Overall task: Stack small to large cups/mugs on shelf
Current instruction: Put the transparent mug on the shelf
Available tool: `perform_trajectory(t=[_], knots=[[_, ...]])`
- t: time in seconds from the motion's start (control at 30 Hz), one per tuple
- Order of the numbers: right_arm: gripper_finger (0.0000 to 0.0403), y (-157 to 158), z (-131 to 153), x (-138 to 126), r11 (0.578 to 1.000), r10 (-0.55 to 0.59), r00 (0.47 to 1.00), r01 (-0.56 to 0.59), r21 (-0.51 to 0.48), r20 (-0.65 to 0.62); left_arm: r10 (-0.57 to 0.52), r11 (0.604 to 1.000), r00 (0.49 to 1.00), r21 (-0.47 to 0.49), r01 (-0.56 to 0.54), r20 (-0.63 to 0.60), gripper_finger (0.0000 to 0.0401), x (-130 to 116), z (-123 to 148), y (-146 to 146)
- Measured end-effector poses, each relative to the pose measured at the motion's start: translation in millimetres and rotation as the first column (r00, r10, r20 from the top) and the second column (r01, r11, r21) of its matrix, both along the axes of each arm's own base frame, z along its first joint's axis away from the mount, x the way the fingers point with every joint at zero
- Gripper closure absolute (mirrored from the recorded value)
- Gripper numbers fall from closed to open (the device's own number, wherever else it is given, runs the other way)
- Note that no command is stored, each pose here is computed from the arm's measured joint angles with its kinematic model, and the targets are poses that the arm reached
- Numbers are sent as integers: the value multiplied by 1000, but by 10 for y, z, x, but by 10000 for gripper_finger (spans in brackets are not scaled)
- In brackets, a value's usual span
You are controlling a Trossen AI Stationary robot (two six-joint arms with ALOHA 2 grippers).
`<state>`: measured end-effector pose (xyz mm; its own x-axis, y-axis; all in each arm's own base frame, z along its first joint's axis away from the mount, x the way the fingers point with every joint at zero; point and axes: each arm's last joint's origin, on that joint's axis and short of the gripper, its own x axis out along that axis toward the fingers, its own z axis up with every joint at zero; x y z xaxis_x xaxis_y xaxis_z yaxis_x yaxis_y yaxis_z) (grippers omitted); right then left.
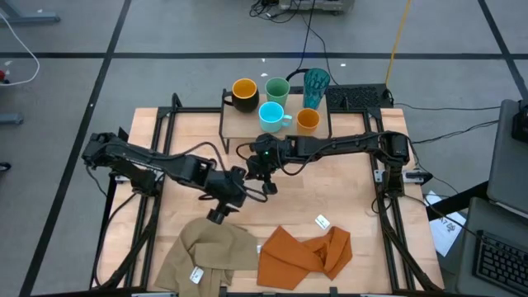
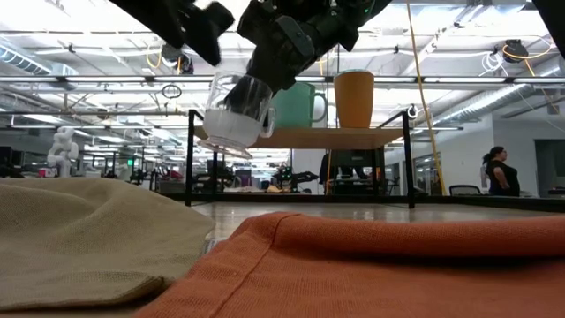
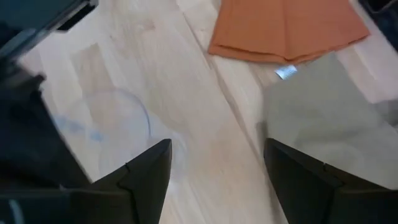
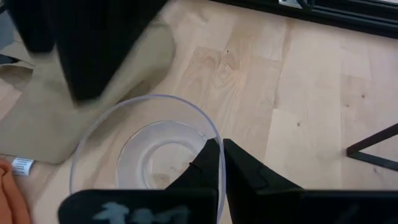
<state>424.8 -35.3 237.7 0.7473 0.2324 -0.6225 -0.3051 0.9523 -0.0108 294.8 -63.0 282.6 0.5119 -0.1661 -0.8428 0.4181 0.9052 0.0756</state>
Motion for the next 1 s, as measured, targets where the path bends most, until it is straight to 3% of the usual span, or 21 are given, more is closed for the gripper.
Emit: perform_trajectory(t=[0.27,0.5,0.57,0.7,0.83,1.0], knots=[[403,-9,-20,-24,1000,-7,999,7,8,-35,-16,991,998,131,24,-56,148,82,-176,5],[403,-52,-15,-29,1000,-16,999,16,9,-34,-7,991,998,130,-2,69,148,63,257,2],[403,-55,-15,-27,1000,-15,999,15,7,-31,-6,990,999,139,-1,51,148,30,292,11],[403,-55,-14,-26,1000,-13,999,13,6,-29,-8,992,999,129,4,35,148,51,241,36],[403,-53,-14,-27,1000,-10,1000,11,7,-29,3,979,1000,203,-3,4,148,94,130,83],[403,-48,-34,-45,1000,-7,998,8,7,-57,-3,978,1000,208,8,-24,148,144,62,137]])
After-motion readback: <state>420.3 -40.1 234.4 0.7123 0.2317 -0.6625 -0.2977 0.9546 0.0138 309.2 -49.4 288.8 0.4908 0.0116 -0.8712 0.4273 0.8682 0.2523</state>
